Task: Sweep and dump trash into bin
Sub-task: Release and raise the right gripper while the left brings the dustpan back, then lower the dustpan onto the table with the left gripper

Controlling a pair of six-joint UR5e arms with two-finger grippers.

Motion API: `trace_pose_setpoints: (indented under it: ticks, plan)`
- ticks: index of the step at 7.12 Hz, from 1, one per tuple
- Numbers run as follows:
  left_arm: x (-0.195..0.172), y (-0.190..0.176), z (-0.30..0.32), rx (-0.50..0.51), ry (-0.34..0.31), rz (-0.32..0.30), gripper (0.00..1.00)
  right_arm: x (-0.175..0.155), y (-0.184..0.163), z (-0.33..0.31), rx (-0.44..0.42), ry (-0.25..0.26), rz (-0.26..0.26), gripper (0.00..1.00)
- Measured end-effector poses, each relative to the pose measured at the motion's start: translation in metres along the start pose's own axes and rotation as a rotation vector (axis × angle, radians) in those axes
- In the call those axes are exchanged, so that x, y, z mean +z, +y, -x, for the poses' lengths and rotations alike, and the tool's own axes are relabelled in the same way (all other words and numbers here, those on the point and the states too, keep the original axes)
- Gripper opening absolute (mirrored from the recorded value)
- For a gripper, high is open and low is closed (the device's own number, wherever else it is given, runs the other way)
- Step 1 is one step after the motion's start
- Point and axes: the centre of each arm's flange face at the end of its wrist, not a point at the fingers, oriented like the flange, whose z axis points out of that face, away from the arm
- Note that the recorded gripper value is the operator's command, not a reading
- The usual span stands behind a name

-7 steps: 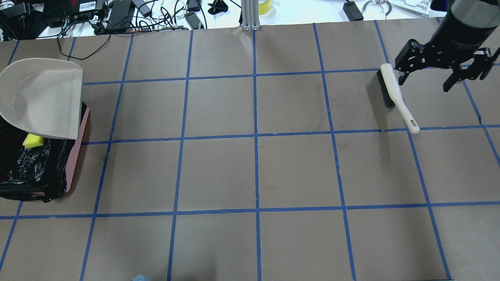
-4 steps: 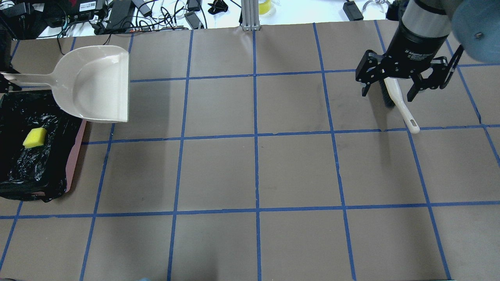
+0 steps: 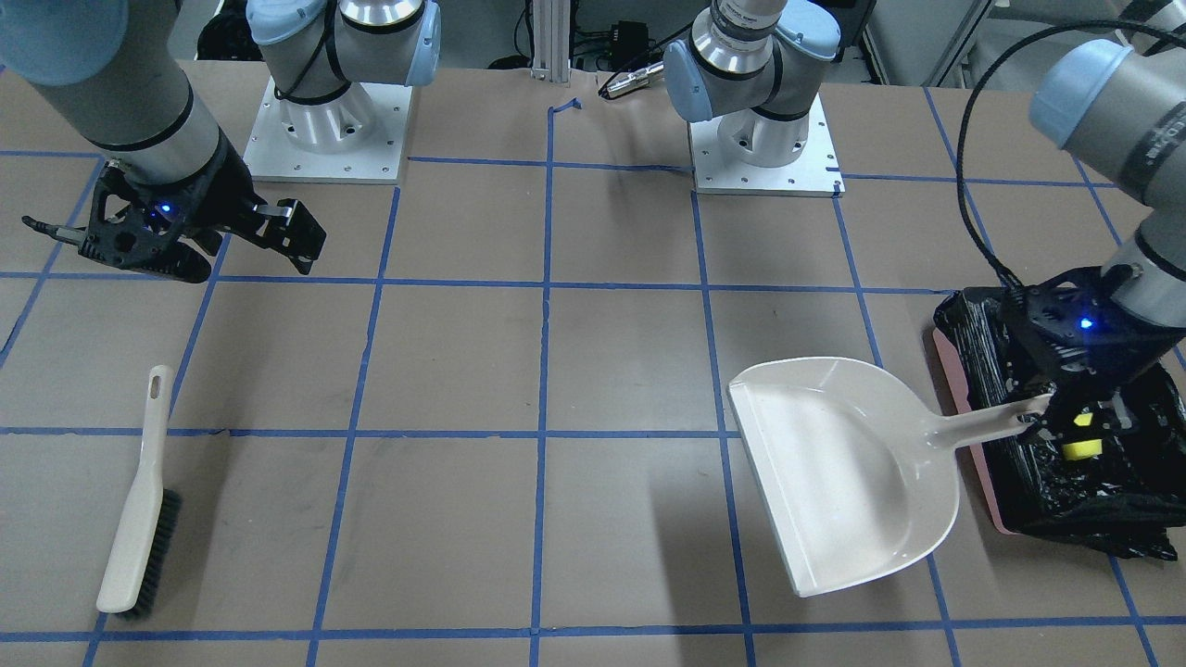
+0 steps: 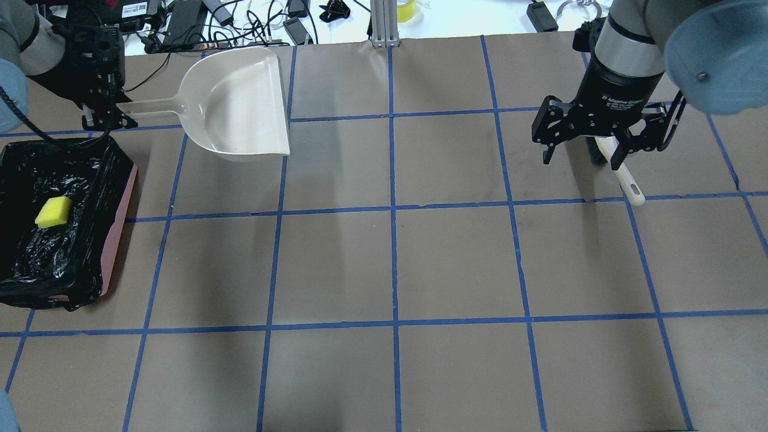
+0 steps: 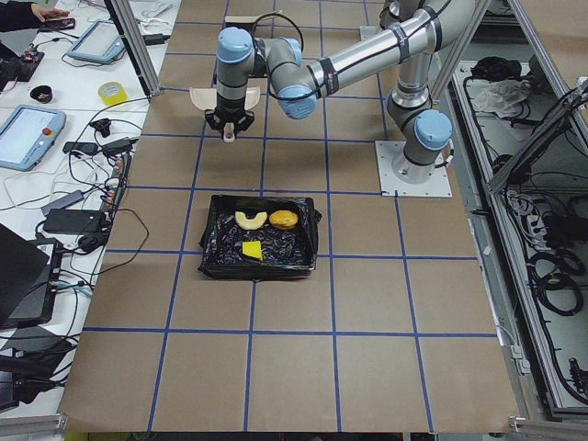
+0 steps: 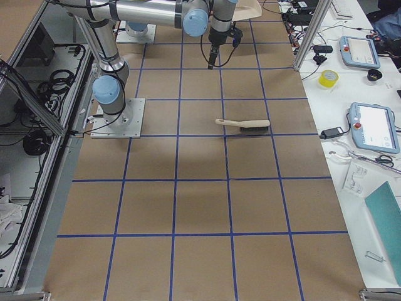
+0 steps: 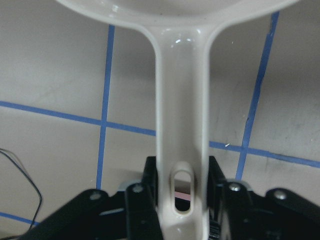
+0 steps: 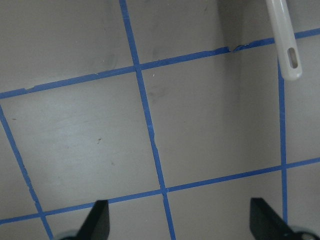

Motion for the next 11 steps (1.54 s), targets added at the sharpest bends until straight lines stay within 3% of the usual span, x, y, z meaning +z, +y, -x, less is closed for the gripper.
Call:
trace_pose_setpoints:
  ticks: [4, 8, 11]
  plan:
    - [0.059, -0.005, 0.017, 0.153, 0.022, -0.012, 0.00, -0.001, -0.004, 0.000, 0.003, -0.003, -0.027, 1.00]
    - [0.105, -0.016, 0.012, 0.184, 0.022, -0.006, 0.00, 0.001, -0.006, 0.001, 0.005, -0.008, -0.028, 1.00]
    - [0.118, -0.018, 0.012, 0.171, 0.016, -0.003, 0.00, 0.006, -0.010, 0.002, 0.002, -0.005, -0.017, 1.00]
